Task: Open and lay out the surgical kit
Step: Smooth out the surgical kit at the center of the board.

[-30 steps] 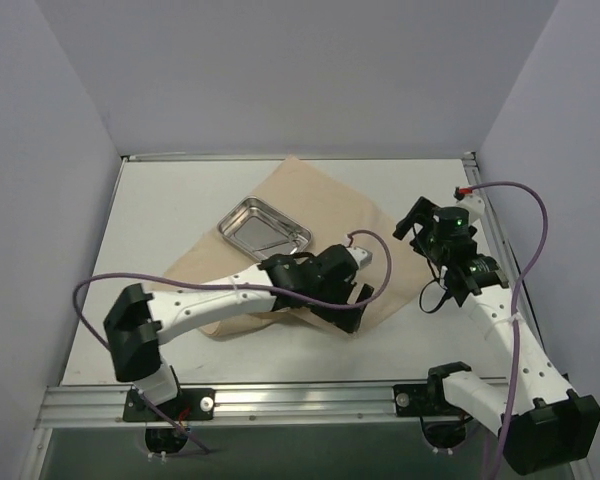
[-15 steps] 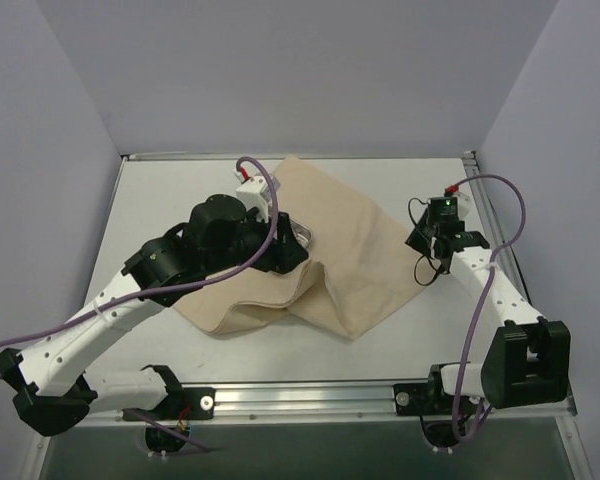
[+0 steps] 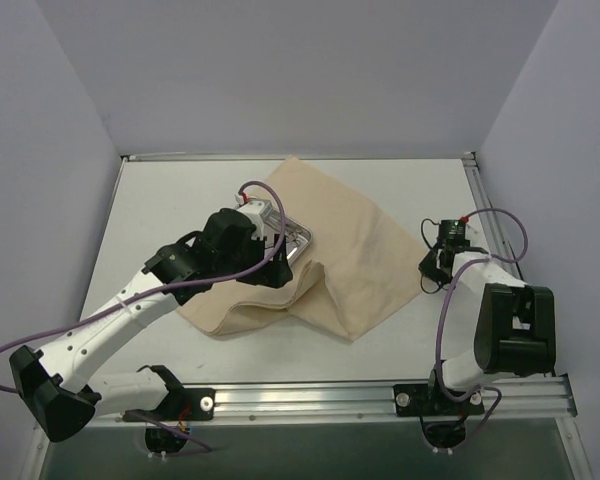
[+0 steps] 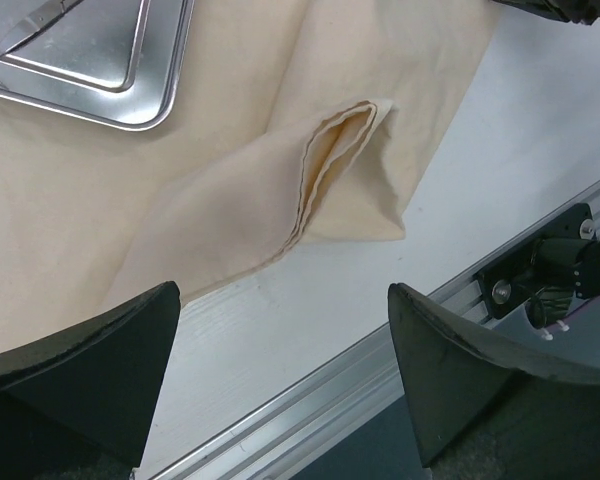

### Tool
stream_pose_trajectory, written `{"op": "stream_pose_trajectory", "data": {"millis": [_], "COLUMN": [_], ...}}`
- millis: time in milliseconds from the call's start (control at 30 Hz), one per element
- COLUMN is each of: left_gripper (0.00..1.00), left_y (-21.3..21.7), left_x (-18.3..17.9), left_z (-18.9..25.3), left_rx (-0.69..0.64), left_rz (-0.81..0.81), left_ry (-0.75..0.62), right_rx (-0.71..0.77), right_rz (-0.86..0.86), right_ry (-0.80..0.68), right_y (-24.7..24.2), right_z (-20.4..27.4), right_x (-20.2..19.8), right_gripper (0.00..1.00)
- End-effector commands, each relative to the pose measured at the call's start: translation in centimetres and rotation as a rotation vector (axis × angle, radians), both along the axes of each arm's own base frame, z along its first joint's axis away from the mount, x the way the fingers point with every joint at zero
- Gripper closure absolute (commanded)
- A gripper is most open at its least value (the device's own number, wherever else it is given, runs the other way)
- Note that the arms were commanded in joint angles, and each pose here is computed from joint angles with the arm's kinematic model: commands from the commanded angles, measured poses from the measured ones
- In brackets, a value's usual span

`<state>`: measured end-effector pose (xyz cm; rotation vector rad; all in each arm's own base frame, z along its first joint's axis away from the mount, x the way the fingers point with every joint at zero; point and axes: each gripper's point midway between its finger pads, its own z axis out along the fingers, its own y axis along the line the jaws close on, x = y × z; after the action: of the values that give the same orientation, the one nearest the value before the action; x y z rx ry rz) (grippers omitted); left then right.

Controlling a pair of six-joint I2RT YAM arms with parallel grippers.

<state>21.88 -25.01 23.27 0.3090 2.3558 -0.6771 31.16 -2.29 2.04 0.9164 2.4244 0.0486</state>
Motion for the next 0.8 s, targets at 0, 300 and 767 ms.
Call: {"op": "stream_pose_trajectory", "data": {"millis": [0, 300, 767], "left_gripper": [0.06, 0.06, 0.06], "left_y": [-0.7, -4.6, -10.7], "left_x": [0.1, 1.6, 5.8], "left_z": [1.3, 0.2, -4.1], "left_rx": [-0.036, -0.043, 0.109], "left_rz": [-0.053, -0.175, -0.218], "left_ry": [-0.058, -0.075, -0.186], "right_rx": [0.009, 0.031, 0.074], "right_rz": [-0.041, -0.035, -0.001], "right_ry": [0.011, 0.049, 0.046], "right_y": [-0.9, -1.2, -1.6], "right_z": [-1.3, -3.4, -4.1], "right_x": [-0.1, 0.3, 1.0], "right_gripper": [1.00, 1.00, 0.99]}}
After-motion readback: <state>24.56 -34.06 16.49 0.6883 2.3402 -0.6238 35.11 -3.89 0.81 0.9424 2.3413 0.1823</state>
